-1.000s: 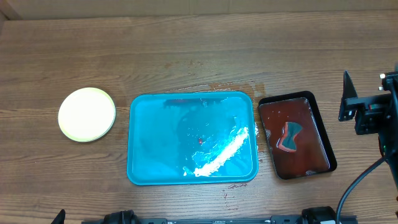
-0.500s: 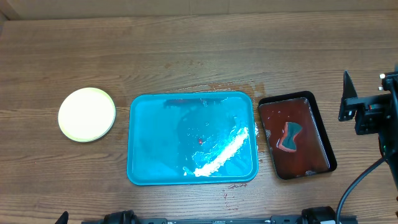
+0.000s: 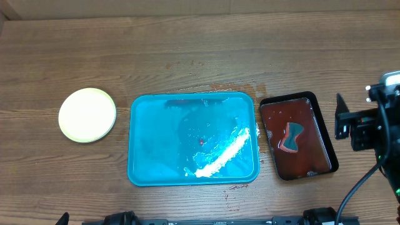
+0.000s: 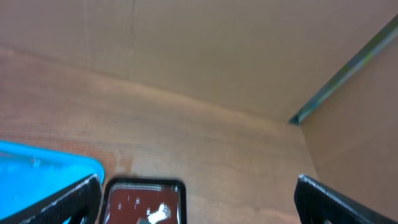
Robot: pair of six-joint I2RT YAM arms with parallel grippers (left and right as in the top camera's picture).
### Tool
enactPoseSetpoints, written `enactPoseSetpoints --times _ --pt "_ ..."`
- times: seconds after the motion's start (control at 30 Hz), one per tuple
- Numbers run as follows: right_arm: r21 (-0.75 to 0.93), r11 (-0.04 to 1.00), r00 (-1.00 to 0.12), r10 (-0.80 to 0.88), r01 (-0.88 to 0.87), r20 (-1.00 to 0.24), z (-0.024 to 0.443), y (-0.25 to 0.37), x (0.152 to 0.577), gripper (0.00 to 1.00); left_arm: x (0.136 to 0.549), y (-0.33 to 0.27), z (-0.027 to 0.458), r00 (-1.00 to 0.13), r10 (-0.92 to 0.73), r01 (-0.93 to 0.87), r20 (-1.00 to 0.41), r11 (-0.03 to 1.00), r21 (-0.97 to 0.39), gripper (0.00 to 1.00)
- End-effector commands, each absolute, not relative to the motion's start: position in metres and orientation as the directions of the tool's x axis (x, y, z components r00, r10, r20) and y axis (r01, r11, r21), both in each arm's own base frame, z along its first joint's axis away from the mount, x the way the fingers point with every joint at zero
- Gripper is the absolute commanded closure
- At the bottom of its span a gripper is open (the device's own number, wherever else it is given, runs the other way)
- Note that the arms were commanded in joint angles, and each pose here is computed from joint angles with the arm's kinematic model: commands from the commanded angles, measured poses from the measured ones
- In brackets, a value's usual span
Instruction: Clean dirty plates on tray and stack at the side
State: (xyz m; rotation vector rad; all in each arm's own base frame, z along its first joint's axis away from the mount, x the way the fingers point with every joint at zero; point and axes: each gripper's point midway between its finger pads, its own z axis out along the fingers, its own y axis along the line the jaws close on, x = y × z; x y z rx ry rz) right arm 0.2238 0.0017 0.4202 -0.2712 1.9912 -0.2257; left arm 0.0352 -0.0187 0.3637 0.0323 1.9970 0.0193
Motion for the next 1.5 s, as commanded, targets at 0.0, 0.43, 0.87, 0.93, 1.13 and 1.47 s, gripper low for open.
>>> enactPoseSetpoints --times 0.0,0.43,0.87,0.93,1.13,1.47 --pt "-0.291 0.954 -0.444 -0.294 -0.076 -0.846 0.415 -0.004 0.216 0.00 0.036 -0.021 0.363 -0.415 0.012 0.020 -0.910 1.000 0.004 0.00" --pt "-0.272 0.947 -0.500 -0.320 -0.169 -0.804 0.392 0.008 0.211 0.00 0.036 -0.021 0.363 -0.415 0.012 0.020 -0.910 1.000 0.004 0.00" --pt "-0.230 0.930 -0.127 -0.275 -0.287 -0.953 0.386 0.049 0.226 0.00 0.036 -0.021 0.363 -0.415 0.012 0.020 -0.910 1.000 0.004 0.00" --pt "-0.233 0.924 -0.064 -0.264 -0.304 -0.962 0.378 0.055 0.223 0.00 0.036 -0.021 0.363 -0.415 0.012 0.020 -0.910 1.000 0.004 0.00" --pt "-0.165 0.944 0.082 -0.148 -0.286 -0.986 0.355 0.057 0.219 0.00 0.036 -0.021 0.363 -0.415 0.012 0.020 -0.910 1.000 0.005 0.00" --pt "-0.209 0.922 0.270 -0.121 -0.326 -0.955 0.304 0.070 0.216 0.00 0.036 -0.021 0.363 -0.415 0.012 0.020 -0.910 1.000 0.004 0.00"
